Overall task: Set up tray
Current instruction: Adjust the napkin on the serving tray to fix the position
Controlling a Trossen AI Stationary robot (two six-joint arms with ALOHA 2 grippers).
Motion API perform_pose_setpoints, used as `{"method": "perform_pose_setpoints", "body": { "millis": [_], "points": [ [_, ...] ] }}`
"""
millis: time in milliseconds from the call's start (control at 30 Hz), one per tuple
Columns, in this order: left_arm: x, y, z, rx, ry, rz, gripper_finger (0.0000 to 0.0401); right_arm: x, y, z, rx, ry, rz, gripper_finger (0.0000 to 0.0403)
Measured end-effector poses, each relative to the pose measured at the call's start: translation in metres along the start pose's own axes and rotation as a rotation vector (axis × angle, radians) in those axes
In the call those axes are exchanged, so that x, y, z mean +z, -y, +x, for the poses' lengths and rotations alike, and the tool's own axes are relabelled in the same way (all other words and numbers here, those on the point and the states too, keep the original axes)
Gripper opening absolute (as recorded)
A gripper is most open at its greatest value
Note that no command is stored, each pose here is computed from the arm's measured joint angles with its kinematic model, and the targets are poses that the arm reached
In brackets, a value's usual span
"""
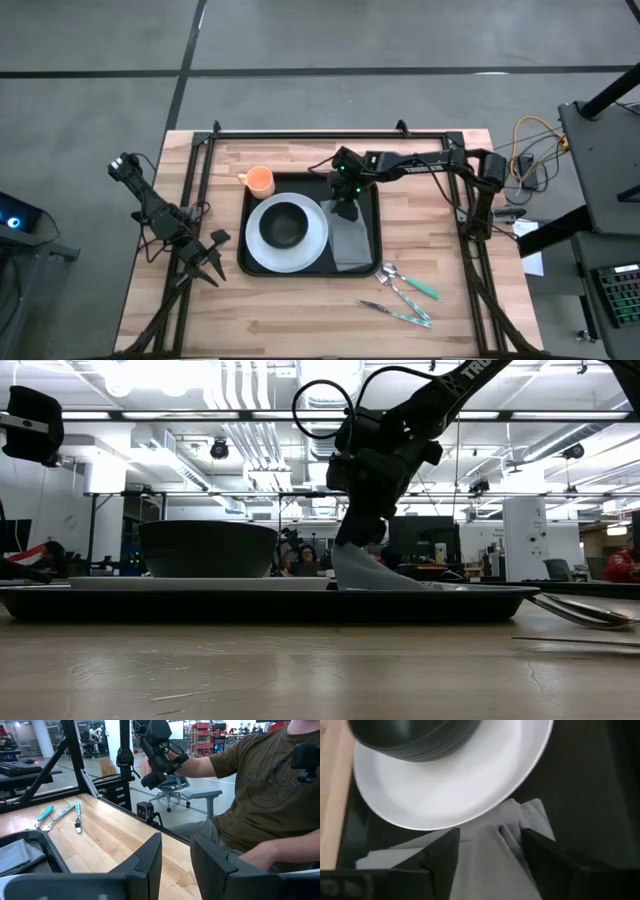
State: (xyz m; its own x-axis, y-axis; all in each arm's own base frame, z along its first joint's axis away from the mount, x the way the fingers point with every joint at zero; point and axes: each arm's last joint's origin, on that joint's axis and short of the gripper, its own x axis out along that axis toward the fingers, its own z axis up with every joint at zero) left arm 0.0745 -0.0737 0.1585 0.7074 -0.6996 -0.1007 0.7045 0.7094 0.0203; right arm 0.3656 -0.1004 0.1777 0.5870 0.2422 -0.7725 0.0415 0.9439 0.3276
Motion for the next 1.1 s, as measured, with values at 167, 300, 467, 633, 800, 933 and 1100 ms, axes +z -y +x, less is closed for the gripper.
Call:
{"method": "perform_pose_setpoints", "body": {
  "millis": [167, 300, 467, 633, 800, 933, 1100],
  "points": [
    [0.0, 0.0, 0.0, 0.001, 0.0, 0.0, 0.0084, 0.001, 0.001, -0.006, -0.13, -0.052, -0.007, 0.0246],
    [0.0, 0.0, 0.0, 0.0, 0.0, 0.0, 0.0084, 0.006, 0.002, -0.014, -0.273, -0.106, -0.016, 0.0262],
    [0.0, 0.0, 0.0, 0.0, 0.0, 0.0, 0.0084, 0.016, 0.0, -0.022, -0.286, -0.087, 0.041, 0.0269],
    [0.0, 0.0, 0.0, 0.0, 0.0, 0.0, 0.0084, 0.028, -0.003, -0.027, -0.282, -0.032, 0.07, 0.0268],
    [0.0, 0.0, 0.0, 0.0, 0.0, 0.0, 0.0084, 0.037, -0.007, -0.032, -0.275, 0.024, 0.209, 0.0261],
    [0.0, 0.0, 0.0, 0.0, 0.0, 0.0, 0.0084, 0.046, -0.009, -0.037, -0.271, 0.061, 0.211, 0.0258],
    [0.0, 0.0, 0.0, 0.0, 0.0, 0.0, 0.0084, 0.058, -0.012, -0.04, -0.248, 0.164, 0.231, 0.0262]
  ]
}}
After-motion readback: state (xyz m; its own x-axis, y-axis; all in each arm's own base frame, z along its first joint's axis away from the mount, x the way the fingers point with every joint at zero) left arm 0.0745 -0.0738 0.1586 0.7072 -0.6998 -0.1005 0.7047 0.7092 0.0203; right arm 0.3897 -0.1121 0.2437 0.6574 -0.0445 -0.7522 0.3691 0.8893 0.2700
